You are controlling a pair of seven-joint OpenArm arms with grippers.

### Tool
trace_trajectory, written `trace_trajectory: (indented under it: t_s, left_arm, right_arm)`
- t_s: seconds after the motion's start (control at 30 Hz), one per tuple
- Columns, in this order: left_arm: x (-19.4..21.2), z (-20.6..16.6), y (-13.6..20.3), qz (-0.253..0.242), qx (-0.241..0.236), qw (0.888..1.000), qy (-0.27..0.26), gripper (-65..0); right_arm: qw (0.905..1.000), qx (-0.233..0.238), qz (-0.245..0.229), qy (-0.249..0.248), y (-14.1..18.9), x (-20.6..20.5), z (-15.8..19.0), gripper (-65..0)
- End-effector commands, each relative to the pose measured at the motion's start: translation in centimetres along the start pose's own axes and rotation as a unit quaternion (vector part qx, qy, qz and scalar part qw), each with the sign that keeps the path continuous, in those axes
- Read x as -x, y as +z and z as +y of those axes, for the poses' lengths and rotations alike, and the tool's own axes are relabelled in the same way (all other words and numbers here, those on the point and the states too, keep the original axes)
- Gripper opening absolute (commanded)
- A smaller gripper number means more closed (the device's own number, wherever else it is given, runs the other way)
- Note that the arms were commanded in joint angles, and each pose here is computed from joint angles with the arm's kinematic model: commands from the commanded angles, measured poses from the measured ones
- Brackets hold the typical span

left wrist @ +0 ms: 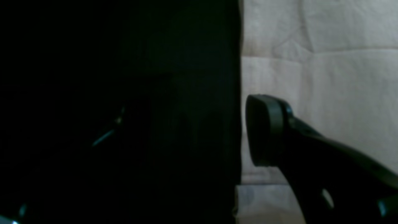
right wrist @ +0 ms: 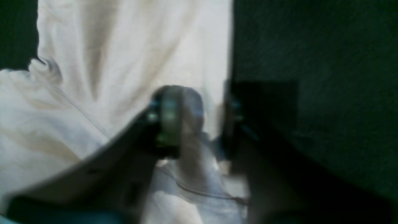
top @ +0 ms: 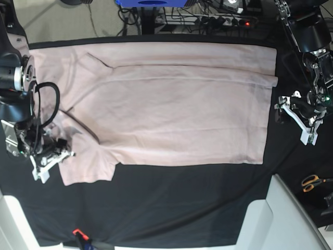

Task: Fold the T-shirt properly
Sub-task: 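Move the left gripper along the shirt side and grasp the edge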

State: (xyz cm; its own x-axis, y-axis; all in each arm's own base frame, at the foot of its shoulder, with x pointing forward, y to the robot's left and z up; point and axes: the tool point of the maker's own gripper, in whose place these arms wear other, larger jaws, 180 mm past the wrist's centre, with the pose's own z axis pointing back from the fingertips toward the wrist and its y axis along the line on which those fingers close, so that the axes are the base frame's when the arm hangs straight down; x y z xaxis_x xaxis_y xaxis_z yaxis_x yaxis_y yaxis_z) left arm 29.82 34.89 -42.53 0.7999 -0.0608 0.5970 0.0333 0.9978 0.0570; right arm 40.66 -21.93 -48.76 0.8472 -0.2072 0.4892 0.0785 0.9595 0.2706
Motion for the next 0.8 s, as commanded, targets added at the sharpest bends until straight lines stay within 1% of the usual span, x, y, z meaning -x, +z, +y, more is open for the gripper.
trace_trajectory:
  t_s: [0.0, 0.03, 0.07, 0.13, 0.23, 0.37, 0.43, 0.5, 0.53, 0.67, 0.77]
  left_arm:
    - [-1.4, 1.1, 0.4, -0.018, -0.009, 1.000, -0.001, -20.2]
    - [-1.6, 1.1, 0.2, -0.019, -0.008, 1.000, 0.004, -20.2]
    - [-2.1, 1.2, -0.1, -0.022, -0.005, 1.000, 0.010, -20.2]
    - [-2.1, 1.1, -1.0, -0.015, 0.003, 1.000, 0.027, -20.2]
    - [-3.6, 0.9, -2.4, -0.017, 0.018, 0.998, 0.058, -20.2]
    - [-6.8, 0.4, -3.8, -0.044, 0.037, 0.994, 0.091, -20.2]
    - [-8.1, -0.7, -5.0, -0.037, 0.051, 0.995, 0.080, -20.1]
    - [-8.2, -1.7, -6.3, -0.015, 0.059, 0.996, 0.067, -20.1]
    - [-8.1, -2.2, -7.0, -0.007, 0.061, 0.996, 0.072, -20.1]
    - [-8.1, -2.2, -8.8, -0.008, 0.046, 0.987, 0.153, -20.1]
    - [-7.6, -2.6, -9.1, -0.003, 0.049, 0.983, 0.178, -20.1]
  right_arm:
    - [0.9996, -0.004, -0.028, 0.005, 0.7, -2.7, 0.1, -56.9]
    - [0.9995, -0.003, -0.029, 0.005, 0.8, -2.8, -0.1, -60.6]
    - [0.9995, -0.003, -0.029, 0.005, 0.8, -2.8, -0.1, -62.9]
    - [0.9995, -0.002, -0.031, 0.006, 0.8, -2.9, -0.2, -63.2]
    - [0.9995, -0.002, -0.031, 0.006, 0.8, -2.9, -0.2, -63.8]
    - [0.9995, -0.005, -0.031, 0.007, 0.8, -2.9, -0.1, -64.1]
    - [0.9995, -0.004, -0.030, 0.008, 0.8, -2.8, -0.1, -64.1]
    - [0.9995, -0.004, -0.030, 0.008, 0.8, -2.8, -0.2, -64.1]
    - [0.9995, -0.004, -0.030, 0.008, 0.8, -2.8, -0.2, -64.1]
    - [0.9995, -0.003, -0.030, 0.008, 0.9, -2.8, -0.2, -63.9]
    - [0.9995, -0.004, -0.031, 0.009, 0.9, -2.9, -0.2, -63.9]
